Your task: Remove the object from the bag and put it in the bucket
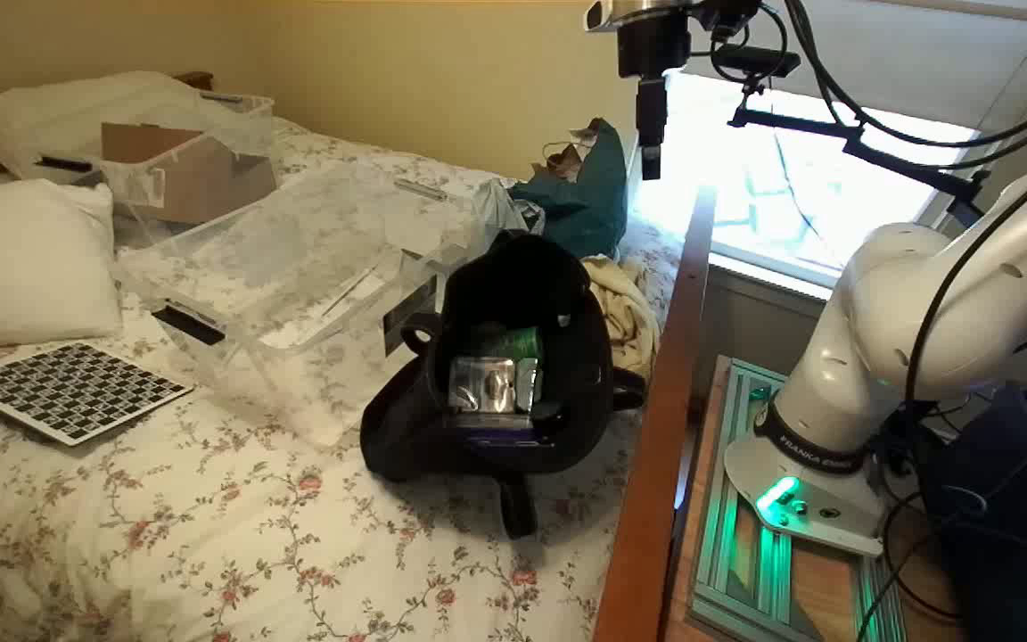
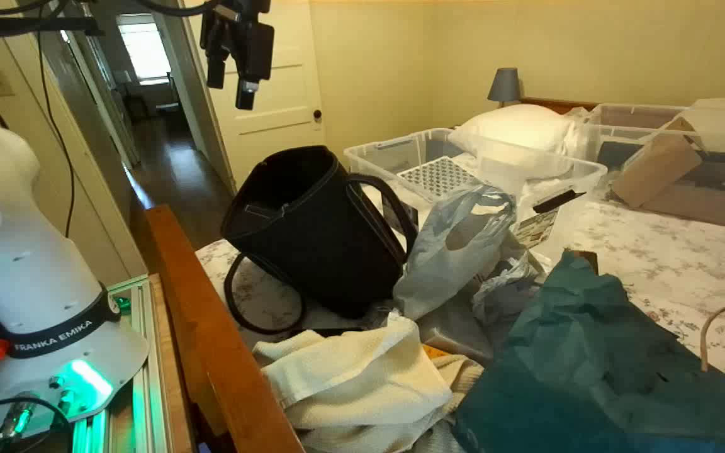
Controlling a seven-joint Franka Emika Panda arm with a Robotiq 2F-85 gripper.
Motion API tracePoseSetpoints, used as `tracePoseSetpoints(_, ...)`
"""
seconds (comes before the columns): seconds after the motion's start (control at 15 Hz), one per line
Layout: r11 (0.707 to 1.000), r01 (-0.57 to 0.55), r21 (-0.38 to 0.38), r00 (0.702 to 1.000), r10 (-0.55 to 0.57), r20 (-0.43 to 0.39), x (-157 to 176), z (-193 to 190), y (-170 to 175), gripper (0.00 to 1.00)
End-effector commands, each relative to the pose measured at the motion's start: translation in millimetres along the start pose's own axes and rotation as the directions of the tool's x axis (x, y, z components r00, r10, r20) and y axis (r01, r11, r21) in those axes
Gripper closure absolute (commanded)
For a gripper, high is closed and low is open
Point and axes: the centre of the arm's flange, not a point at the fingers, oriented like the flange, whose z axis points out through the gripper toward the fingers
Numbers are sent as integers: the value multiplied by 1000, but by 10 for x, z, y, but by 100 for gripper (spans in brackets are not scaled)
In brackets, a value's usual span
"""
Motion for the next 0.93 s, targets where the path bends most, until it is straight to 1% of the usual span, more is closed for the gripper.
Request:
tracePoseSetpoints(0.0, 1000, 0, 0, 1000, 0, 0, 0, 0, 0, 0)
tracePoseSetpoints(0.47, 1000, 0, 0, 1000, 0, 0, 0, 0, 0, 0)
tracePoseSetpoints(0.53, 999, -49, -10, 999, 49, -21, 159, -6, 36, 0)
tracePoseSetpoints(0.6, 997, -74, -24, 995, 73, -65, 309, -6, 78, 0)
tracePoseSetpoints(0.73, 986, -112, -124, 979, 88, -185, 637, -4, 155, 0)
tracePoseSetpoints(0.87, 970, -128, -207, 959, 68, -277, 910, 37, 220, 0)
